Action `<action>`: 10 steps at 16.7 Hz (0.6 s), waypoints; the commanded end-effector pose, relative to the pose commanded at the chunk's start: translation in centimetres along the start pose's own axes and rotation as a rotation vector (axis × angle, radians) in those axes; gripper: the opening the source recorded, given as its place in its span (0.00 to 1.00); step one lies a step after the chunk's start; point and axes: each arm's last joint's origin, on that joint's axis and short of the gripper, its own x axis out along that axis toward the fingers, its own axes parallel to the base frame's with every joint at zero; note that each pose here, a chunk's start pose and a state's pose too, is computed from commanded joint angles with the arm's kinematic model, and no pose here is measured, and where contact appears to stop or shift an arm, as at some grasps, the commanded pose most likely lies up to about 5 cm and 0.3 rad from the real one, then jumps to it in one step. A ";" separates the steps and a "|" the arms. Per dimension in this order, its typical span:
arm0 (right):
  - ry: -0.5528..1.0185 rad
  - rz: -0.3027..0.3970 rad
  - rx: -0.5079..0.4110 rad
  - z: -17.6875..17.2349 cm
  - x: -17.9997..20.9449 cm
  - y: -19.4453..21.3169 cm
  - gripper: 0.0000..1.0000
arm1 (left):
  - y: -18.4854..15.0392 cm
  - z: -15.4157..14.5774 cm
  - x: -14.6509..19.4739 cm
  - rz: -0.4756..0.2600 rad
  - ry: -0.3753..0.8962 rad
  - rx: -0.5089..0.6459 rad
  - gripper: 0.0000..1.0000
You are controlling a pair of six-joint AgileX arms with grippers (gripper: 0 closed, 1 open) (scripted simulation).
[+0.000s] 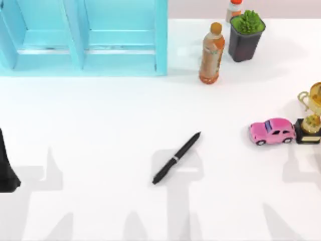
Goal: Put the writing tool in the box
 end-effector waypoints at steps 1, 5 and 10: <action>0.046 0.026 0.064 0.6 0.5 0.5 1.00 | 0.0 0.0 0.0 0.000 0.000 0.000 1.00; 0.306 0.091 0.341 2.1 4.3 3.3 1.00 | 0.0 0.0 0.0 0.000 0.000 0.000 1.00; 0.691 0.026 0.641 0.1 11.0 8.2 1.00 | 0.0 0.0 0.0 0.000 0.000 0.000 1.00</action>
